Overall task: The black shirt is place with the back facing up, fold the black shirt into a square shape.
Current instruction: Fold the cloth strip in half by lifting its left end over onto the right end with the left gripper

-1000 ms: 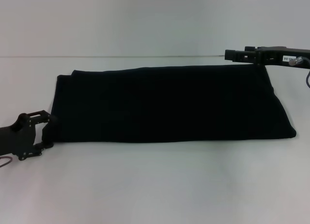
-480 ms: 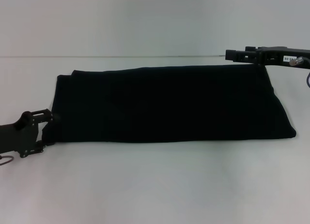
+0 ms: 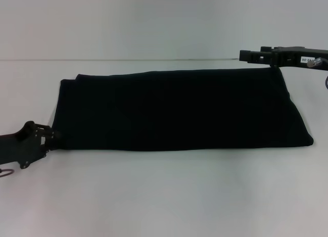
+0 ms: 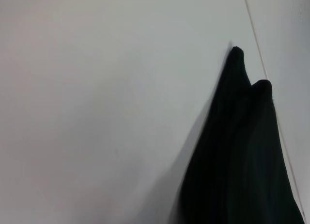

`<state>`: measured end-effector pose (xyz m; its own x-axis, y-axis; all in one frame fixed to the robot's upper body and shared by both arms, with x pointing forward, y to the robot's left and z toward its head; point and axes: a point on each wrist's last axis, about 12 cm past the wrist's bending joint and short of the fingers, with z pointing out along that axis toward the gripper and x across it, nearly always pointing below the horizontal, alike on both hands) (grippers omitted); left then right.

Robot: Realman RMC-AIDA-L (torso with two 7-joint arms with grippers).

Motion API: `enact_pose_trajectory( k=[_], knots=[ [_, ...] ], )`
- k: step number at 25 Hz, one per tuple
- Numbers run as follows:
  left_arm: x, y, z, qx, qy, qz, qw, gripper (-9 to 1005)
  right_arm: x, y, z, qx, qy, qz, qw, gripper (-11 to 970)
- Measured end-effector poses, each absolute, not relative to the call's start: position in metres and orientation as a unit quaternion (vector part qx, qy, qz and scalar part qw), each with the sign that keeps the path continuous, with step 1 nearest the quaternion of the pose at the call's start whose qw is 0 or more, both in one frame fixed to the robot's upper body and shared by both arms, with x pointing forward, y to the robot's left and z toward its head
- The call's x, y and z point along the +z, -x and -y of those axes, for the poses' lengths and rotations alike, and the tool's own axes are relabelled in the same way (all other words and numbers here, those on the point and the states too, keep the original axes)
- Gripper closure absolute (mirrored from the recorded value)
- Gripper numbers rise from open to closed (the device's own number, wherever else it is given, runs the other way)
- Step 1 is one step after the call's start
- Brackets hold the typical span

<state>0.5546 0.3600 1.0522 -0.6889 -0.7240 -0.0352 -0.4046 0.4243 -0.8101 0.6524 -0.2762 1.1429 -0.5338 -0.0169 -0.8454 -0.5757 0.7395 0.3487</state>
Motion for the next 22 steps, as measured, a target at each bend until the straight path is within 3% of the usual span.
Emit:
enact_pose_trajectory(
  k=[12,22],
  knots=[
    [1.050,-0.553,-0.363,-0.399,0.325,-0.832,0.208,942,1.140,-0.652,0.273,0.310,0.185,-0.817,0.450,72],
    [1.055,-0.547,-0.383,-0.345,0.223,-0.866,0.286,969,1.137,-0.649,0.260,0.326,0.183,-0.797,0.475,73]
  ],
)
